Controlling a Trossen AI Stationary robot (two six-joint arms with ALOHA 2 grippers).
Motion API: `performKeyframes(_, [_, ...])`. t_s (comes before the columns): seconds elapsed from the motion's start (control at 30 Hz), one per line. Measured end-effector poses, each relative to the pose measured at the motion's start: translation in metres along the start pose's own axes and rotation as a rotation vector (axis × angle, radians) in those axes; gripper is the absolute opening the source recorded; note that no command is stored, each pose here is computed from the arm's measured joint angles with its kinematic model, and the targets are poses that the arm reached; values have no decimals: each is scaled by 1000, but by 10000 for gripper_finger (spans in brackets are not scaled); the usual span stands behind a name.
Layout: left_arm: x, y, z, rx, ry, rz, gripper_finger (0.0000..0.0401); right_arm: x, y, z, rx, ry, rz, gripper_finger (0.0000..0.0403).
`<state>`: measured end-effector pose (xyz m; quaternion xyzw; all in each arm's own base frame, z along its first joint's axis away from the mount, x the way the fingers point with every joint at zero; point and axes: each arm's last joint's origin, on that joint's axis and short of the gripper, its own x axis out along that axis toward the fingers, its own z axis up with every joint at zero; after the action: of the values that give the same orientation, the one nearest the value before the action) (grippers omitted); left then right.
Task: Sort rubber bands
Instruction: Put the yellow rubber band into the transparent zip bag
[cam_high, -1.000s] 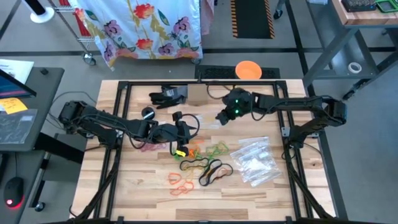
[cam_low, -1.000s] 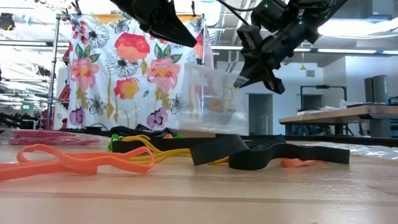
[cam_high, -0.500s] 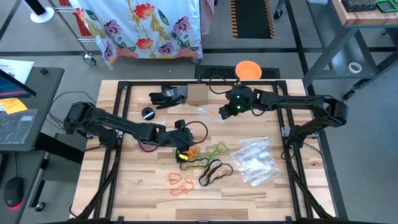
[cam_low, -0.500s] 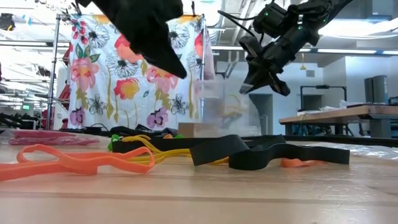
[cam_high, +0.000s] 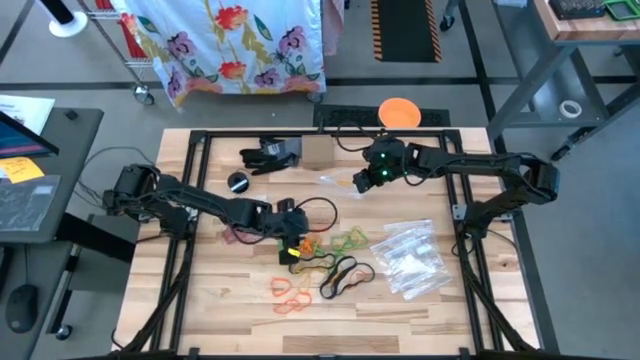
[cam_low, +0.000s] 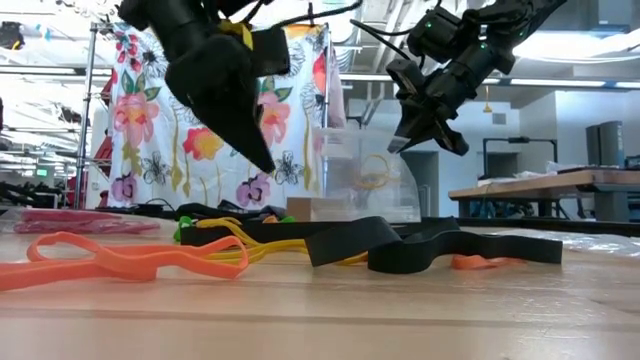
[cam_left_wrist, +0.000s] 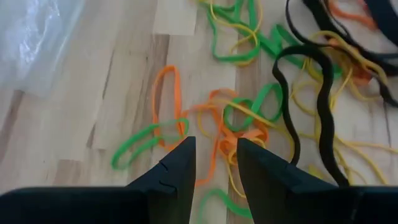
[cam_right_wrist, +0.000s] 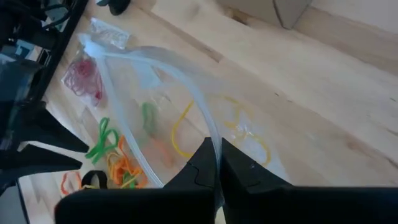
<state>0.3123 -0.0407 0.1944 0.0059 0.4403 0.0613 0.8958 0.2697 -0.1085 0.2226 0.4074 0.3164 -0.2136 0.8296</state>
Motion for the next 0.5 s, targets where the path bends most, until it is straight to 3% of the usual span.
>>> performKeyframes(0.07, [10,-2,3,11,-21,-35,111,0,1,0,-2,0,2,0])
performKeyframes(0.27, [45,-5,-13,150,91,-203,111,0,0,-1,0,11,-6,0])
performKeyframes(0.5, [48,9,-15,87,139,-178,110,0,-1,-2,-11,22,-14,0])
